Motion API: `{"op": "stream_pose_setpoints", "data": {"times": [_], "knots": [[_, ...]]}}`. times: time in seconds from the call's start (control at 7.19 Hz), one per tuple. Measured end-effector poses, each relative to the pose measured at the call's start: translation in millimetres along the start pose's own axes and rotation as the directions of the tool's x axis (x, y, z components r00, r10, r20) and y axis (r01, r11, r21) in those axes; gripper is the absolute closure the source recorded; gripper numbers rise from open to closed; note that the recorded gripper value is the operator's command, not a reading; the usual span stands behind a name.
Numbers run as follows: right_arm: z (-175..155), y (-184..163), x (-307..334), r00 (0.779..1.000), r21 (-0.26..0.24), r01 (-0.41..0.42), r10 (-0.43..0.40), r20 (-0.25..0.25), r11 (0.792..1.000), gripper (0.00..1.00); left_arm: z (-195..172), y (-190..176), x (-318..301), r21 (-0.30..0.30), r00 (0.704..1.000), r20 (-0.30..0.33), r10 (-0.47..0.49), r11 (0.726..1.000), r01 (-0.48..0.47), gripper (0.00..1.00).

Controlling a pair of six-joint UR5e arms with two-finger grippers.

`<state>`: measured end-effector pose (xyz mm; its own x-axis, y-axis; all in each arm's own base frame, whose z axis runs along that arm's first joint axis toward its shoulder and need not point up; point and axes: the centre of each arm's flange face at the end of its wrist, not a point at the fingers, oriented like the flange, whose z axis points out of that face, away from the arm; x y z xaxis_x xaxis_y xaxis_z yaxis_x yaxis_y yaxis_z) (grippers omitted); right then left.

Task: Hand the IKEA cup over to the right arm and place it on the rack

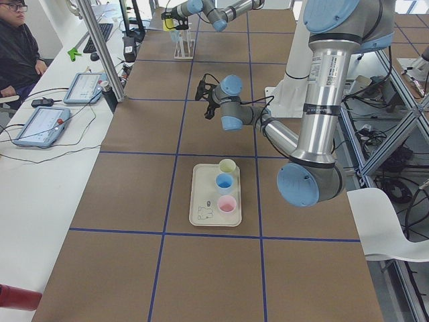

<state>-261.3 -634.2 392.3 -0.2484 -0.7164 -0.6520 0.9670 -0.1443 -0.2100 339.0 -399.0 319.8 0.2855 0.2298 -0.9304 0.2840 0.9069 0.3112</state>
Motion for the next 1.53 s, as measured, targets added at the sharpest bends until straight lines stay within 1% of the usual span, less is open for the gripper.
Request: {"op": "stream_pose_setpoints", "data": {"times": [0.56, 0.7, 0.83, 0.97, 1.25, 1.53], "knots": [[0.9, -16.4, -12.8, 1.0, 0.012, 0.005, -0.005, 0.01, 1.0, 0.74, 1.0, -0.8, 1.3, 0.001, 1.0, -0.002, -0.001, 1.0, 0.001, 0.0], [1.4, -19.5, -16.0, 1.0, 0.014, 0.01, -0.01, 0.013, 1.0, 0.71, 1.1, -0.9, 1.3, 0.001, 1.0, -0.002, -0.001, 1.0, 0.001, 0.0], [2.6, -22.4, -19.9, 1.0, 0.015, 0.016, -0.016, 0.017, 1.0, 0.65, 1.4, -1.0, 1.4, 0.001, 1.0, -0.002, -0.001, 1.0, 0.001, 0.0], [4.3, -25.8, -24.0, 0.999, 0.016, 0.023, -0.023, 0.022, 1.0, 0.53, 1.5, -1.1, 1.6, 0.001, 1.0, -0.003, -0.001, 1.0, 0.001, 0.0], [5.6, -32.1, -26.8, 0.999, 0.015, 0.033, -0.034, 0.025, 0.999, 0.01, 1.6, -1.2, 1.8, 0.001, 1.0, -0.003, -0.001, 1.0, 0.001, 0.0], [3.8, -35.0, -25.3, 0.999, 0.016, 0.033, -0.033, 0.018, 0.999, 0.0, 1.6, -1.2, 1.8, 0.001, 1.0, -0.003, -0.001, 1.0, 0.001, 0.0]]}}
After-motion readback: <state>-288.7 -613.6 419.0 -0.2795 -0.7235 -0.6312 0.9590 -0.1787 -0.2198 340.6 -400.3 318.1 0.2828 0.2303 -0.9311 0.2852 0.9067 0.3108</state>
